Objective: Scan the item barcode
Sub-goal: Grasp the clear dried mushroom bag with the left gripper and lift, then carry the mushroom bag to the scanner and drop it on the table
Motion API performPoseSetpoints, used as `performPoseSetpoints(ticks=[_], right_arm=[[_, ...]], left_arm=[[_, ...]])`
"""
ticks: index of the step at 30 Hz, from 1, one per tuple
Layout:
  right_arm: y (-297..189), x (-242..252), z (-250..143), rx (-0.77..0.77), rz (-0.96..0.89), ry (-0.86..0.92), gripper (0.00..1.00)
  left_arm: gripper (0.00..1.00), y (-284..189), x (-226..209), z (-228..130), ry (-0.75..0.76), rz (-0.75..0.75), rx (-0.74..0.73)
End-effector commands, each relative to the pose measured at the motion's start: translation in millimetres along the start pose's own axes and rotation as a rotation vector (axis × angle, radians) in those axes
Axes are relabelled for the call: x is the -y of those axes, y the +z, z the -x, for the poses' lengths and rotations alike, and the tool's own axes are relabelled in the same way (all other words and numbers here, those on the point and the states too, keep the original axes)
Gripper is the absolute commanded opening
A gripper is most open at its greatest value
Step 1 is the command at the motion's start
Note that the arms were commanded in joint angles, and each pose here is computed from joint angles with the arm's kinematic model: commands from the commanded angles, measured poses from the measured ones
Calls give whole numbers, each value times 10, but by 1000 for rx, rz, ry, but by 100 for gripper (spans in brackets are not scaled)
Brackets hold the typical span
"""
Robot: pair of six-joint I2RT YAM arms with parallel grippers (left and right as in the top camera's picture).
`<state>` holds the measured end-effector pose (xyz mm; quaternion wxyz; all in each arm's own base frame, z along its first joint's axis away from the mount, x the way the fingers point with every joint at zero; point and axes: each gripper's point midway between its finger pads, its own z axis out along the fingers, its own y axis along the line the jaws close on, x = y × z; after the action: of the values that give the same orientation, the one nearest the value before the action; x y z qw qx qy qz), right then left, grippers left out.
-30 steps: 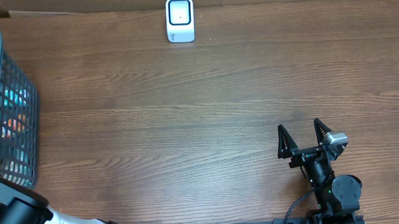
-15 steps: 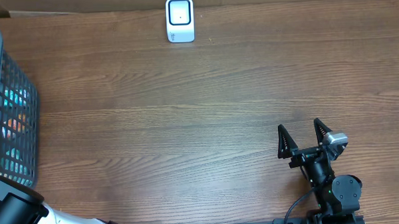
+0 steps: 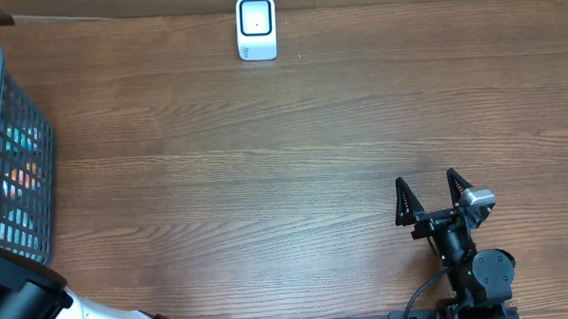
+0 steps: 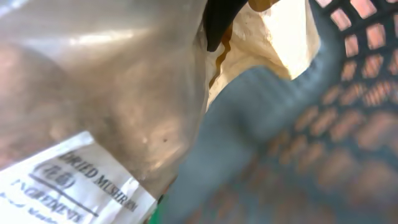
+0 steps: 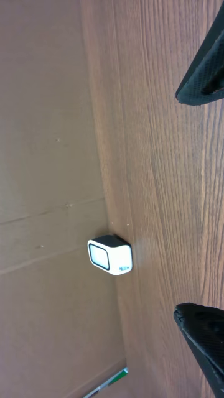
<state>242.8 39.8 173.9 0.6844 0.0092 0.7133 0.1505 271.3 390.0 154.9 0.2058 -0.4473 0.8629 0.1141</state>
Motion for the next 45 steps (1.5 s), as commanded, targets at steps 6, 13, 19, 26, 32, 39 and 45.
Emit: performPoseSetpoints(ticks=[6, 13, 19, 26, 32, 39, 45], right_arm=[[4, 10, -26, 1, -5, -1, 100], [4, 11, -25, 1, -5, -1, 100], [4, 10, -26, 1, -5, -1, 100], [4, 10, -26, 1, -5, -1, 100], [4, 10, -26, 1, -5, -1, 100], [4, 10, -26, 1, -5, -1, 100], [4, 10, -26, 1, -5, -1, 100]], left_arm=[[4, -2548, 987, 511, 17, -450, 469], [4, -3101, 2069, -434, 260, -675, 324], [4, -2854, 2874, -1165, 458, -670, 143], [4, -2208, 3626, -2046, 634, -560, -67], [4, -1562, 4114, -2919, 769, -455, -271], [24, -1129, 4226, -3460, 858, -328, -344], [80, -1230, 4294, -3430, 860, -348, -329]])
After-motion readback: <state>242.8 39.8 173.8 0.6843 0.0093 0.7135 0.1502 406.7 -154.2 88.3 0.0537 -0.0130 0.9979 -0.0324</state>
